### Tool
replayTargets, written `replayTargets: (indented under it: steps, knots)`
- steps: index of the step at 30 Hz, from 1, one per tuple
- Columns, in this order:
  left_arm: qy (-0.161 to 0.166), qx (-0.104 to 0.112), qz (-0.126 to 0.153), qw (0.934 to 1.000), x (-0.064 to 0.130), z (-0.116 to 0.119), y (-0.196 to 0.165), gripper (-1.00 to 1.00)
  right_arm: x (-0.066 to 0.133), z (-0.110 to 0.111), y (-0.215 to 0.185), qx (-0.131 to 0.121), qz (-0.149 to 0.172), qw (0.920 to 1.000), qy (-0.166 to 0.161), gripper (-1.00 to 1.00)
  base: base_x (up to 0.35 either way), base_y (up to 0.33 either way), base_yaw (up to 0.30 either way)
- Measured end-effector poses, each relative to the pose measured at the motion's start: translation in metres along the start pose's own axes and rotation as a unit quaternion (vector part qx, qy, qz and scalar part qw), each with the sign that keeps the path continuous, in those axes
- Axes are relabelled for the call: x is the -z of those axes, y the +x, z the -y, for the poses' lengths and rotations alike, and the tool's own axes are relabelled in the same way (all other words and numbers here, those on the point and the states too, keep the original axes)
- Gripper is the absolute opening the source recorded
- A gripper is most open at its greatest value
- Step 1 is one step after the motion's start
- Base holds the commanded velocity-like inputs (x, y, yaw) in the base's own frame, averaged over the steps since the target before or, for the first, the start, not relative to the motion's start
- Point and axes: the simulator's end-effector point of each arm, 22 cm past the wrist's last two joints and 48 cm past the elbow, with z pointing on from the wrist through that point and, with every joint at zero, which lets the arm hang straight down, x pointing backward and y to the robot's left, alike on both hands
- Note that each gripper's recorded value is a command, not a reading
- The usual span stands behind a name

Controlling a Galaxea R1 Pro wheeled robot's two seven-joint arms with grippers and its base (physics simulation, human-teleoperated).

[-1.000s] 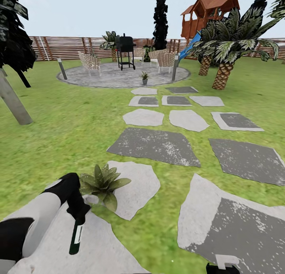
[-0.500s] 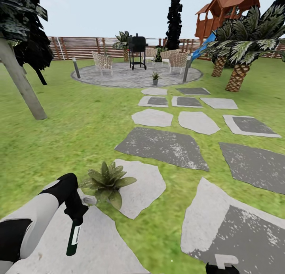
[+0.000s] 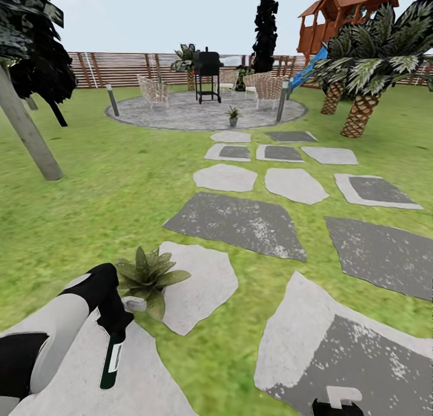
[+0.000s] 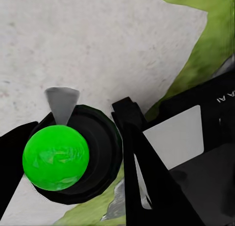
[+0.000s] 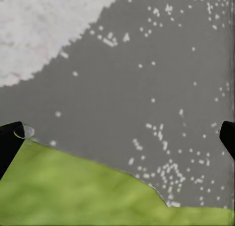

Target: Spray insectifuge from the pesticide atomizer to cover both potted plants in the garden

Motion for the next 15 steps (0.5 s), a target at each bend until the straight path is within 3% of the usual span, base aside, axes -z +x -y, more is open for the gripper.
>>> replayTargets:
  steps: [6, 15]
  knots:
    - [-0.001, 0.001, 0.000, 1.0000, 0.0003, -0.0010, 0.0005, -1.00, 0.0004, -0.0015, -0.0001, 0.000, 0.000, 1.0000, -0.001, 1.00, 0.181, -0.242, 0.025]
    - [-0.001, 0.003, 0.000, 1.0000, 0.0009, -0.0037, 0.0018, -1.00, 0.0009, -0.0037, -0.0002, 0.000, 0.000, 1.0000, -0.002, 1.00, 0.181, -0.242, 0.254]
